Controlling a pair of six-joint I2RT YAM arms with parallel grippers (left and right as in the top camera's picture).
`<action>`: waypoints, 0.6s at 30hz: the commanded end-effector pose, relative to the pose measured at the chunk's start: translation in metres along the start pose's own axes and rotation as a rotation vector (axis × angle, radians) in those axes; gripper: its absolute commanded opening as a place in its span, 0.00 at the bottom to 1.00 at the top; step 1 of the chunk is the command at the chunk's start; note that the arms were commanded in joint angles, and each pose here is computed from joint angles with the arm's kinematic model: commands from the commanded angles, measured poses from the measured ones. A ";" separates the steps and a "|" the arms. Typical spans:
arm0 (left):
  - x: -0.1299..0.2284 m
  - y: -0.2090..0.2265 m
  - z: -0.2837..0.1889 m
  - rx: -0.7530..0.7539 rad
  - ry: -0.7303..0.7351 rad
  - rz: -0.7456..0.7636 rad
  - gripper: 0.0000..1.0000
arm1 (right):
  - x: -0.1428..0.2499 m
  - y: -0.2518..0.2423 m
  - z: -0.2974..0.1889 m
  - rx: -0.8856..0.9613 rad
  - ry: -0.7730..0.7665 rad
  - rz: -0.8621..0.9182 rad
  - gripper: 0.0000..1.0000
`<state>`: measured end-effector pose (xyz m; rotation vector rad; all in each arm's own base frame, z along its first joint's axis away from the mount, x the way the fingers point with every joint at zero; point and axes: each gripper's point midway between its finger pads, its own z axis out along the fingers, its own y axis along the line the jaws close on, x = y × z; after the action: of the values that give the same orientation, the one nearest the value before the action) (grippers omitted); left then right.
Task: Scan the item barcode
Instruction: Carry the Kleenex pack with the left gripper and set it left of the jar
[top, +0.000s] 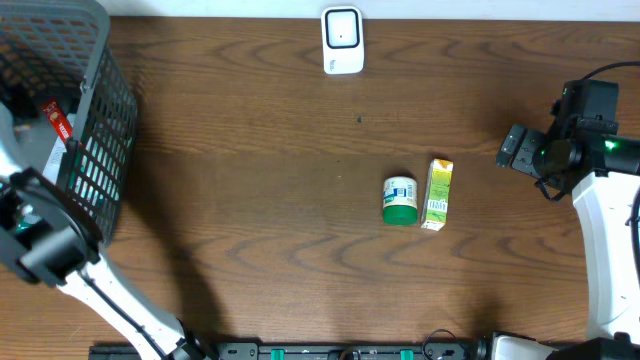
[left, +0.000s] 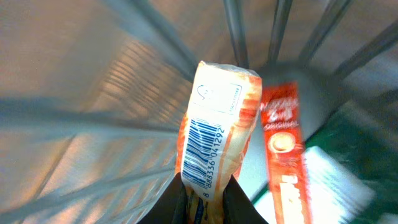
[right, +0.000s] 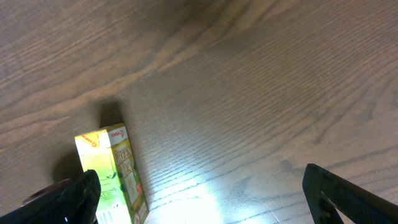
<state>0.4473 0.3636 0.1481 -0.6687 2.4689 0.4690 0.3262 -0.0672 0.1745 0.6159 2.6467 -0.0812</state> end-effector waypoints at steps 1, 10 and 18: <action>-0.061 0.023 -0.119 -0.017 -0.250 -0.199 0.12 | -0.002 -0.003 -0.002 0.011 -0.009 -0.004 0.99; -0.035 -0.034 -0.310 0.277 -0.332 -0.426 0.14 | -0.002 -0.003 -0.002 0.011 -0.009 -0.003 0.99; 0.082 -0.166 -0.371 0.535 0.048 -0.177 0.14 | -0.002 -0.003 -0.002 0.011 -0.009 -0.004 0.99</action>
<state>0.3218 0.0795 0.3880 -0.7215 2.2661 -0.1443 0.3263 -0.0672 0.1745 0.6159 2.6463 -0.0812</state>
